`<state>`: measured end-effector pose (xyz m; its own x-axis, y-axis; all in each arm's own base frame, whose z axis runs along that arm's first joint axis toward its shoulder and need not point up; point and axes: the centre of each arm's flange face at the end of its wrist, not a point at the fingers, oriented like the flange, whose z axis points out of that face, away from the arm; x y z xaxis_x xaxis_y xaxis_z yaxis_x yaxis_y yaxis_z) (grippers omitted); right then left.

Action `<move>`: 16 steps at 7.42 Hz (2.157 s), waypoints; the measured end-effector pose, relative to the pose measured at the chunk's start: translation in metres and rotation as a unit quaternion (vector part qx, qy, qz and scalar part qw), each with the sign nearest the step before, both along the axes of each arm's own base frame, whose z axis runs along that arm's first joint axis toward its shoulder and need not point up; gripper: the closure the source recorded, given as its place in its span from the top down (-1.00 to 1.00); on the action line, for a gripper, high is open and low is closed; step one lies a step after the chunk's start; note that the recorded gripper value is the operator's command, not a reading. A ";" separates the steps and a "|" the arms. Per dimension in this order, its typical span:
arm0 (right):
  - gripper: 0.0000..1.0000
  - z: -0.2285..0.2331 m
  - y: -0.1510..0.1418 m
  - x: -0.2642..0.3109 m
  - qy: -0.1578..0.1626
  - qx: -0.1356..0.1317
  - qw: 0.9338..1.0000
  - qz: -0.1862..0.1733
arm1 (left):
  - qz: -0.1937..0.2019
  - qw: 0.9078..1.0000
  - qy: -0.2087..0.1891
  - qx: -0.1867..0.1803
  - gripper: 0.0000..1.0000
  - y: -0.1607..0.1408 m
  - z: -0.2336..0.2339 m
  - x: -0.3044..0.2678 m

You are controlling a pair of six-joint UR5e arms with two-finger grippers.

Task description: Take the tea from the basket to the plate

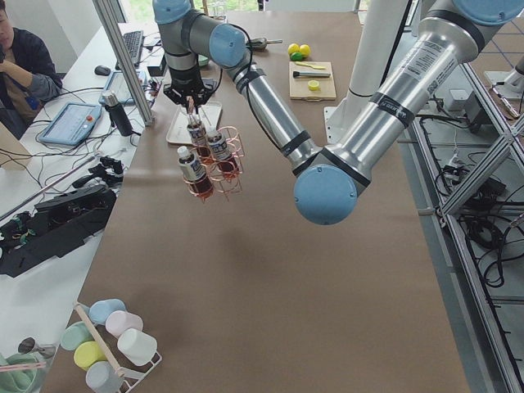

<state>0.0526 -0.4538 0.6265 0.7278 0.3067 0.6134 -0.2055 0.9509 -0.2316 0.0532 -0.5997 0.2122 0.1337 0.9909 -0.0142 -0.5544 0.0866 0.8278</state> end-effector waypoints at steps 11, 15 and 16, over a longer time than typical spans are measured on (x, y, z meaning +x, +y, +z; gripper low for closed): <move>1.00 -0.012 -0.011 -0.024 -0.003 0.020 0.999 -0.030 | 0.054 0.998 0.020 -0.029 -1.00 0.147 -0.207 0.300; 1.00 -0.098 -0.066 -0.063 -0.031 0.106 0.992 -0.061 | 0.062 0.998 0.010 -0.024 -1.00 0.148 -0.194 0.329; 1.00 -0.126 -0.076 -0.078 -0.037 0.138 0.987 -0.074 | 0.062 0.998 0.010 -0.024 -1.00 0.145 -0.190 0.332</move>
